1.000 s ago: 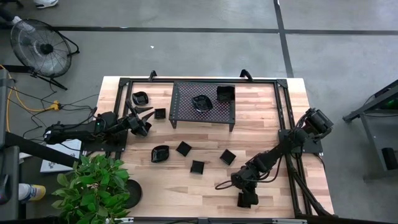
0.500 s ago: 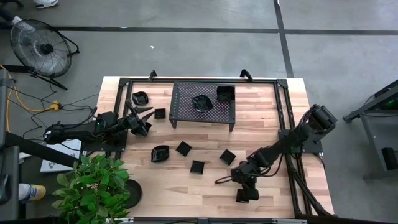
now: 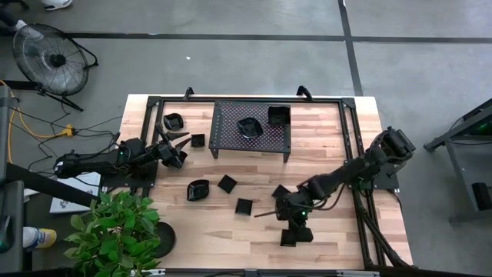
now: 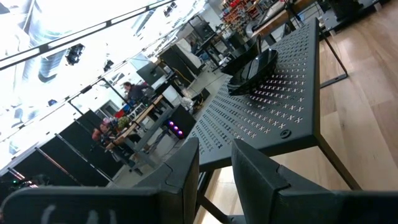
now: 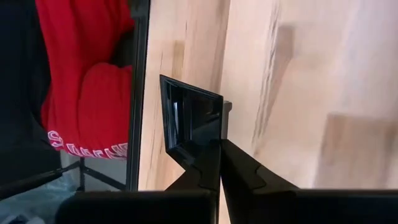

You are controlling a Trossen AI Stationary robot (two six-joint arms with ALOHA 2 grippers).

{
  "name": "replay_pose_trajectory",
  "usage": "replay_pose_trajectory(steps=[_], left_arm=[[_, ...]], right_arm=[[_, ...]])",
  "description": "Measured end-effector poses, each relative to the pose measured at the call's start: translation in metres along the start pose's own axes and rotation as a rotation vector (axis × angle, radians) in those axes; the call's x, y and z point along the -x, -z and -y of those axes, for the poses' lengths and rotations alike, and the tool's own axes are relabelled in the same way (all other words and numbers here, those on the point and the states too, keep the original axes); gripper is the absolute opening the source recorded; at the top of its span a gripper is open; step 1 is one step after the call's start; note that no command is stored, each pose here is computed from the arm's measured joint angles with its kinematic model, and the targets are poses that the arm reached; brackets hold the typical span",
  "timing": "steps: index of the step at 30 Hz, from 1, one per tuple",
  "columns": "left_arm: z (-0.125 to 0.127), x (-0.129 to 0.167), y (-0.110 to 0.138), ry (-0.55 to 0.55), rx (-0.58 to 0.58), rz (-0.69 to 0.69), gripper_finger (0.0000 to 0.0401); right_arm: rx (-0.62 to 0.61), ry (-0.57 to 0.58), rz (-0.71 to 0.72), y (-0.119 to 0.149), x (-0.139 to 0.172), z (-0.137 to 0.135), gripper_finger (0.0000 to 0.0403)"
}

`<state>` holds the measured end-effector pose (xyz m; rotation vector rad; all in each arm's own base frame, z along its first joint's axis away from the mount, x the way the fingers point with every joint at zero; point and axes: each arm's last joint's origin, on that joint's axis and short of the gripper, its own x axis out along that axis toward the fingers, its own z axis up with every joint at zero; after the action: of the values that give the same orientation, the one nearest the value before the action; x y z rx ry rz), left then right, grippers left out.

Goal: Pick & Place Mini shaped plates
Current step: Put the square plate on the shelf

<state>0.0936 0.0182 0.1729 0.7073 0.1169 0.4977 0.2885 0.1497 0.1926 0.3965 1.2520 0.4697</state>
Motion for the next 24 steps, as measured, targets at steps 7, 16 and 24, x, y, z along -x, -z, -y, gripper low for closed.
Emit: replay_pose_trajectory(steps=[7,16,24], left_arm=[[0.000,0.000,0.000,0.000,0.000,0.000,0.0092],[0.000,0.000,0.000,0.000,0.000,0.000,0.0092],[0.000,0.000,0.000,0.000,0.000,0.000,0.0092]], right_arm=[[0.097,0.030,0.038,-0.035,0.041,-0.002,0.0000],[0.148,0.174,0.126,-0.072,0.108,0.011,0.0000],[0.126,0.232,0.367,-0.104,0.166,0.038,0.0000]])
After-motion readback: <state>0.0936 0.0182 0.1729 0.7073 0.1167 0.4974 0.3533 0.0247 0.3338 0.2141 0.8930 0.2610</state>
